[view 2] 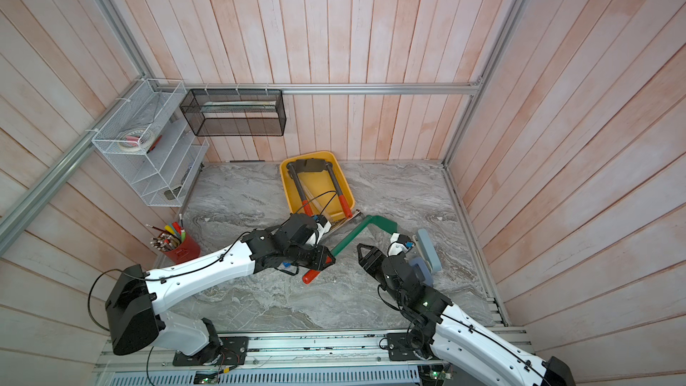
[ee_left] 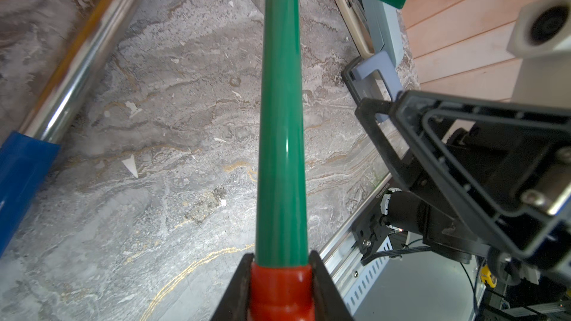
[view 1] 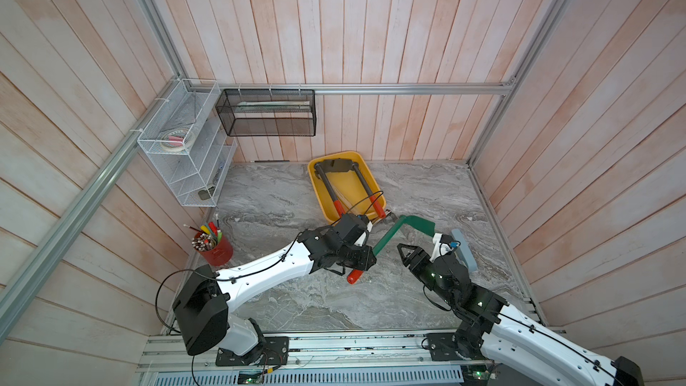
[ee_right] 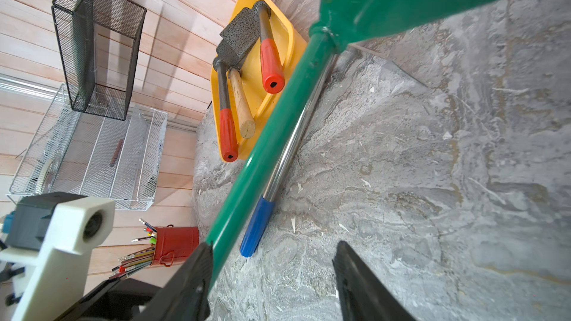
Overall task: Put the small hoe into the storage box
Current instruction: Pick up the hoe from the center of the board.
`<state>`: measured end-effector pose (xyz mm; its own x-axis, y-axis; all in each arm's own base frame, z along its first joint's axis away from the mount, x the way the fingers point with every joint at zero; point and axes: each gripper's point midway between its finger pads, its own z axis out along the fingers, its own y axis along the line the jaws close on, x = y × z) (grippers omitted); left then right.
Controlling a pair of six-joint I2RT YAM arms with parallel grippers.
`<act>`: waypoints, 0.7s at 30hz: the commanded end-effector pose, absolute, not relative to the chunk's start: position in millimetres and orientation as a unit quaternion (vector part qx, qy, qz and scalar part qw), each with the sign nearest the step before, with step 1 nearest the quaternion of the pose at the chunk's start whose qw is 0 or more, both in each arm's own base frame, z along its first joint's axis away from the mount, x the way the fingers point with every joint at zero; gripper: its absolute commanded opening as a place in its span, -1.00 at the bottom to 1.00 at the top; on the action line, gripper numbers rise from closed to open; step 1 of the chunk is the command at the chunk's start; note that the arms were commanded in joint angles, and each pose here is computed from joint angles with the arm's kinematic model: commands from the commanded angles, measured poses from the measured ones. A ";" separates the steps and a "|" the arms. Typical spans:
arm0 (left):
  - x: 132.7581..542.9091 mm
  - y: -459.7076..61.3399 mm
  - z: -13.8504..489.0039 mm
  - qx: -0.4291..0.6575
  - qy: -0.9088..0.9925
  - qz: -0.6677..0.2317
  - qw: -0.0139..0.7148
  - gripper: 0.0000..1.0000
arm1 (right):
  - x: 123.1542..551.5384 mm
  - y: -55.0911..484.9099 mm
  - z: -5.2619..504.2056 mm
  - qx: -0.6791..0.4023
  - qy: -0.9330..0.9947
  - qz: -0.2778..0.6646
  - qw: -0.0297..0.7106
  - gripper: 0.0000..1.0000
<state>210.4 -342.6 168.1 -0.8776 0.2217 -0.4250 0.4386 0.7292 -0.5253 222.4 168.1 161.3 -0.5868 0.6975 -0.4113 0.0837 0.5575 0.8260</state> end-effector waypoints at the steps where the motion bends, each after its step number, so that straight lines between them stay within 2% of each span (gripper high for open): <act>1: 232.7 -355.9 232.4 0.178 0.869 -0.387 0.253 -1.00 | 220.5 157.9 151.4 0.252 0.802 0.377 0.388 0.32; 14: 267.9 -327.5 262.3 0.111 0.859 -0.406 0.290 -1.00 | 218.5 155.2 148.8 0.254 0.801 0.378 0.389 0.34; 21: 292.9 -303.0 266.7 0.060 0.873 -0.367 0.315 -1.00 | 218.6 157.2 149.1 0.252 0.801 0.381 0.387 0.35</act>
<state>267.3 -302.0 208.0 -0.8832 -0.0217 -0.4686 0.2878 0.7637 -0.5778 219.5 160.1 156.5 -0.5749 0.7019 -0.4205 0.0967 0.5685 0.8170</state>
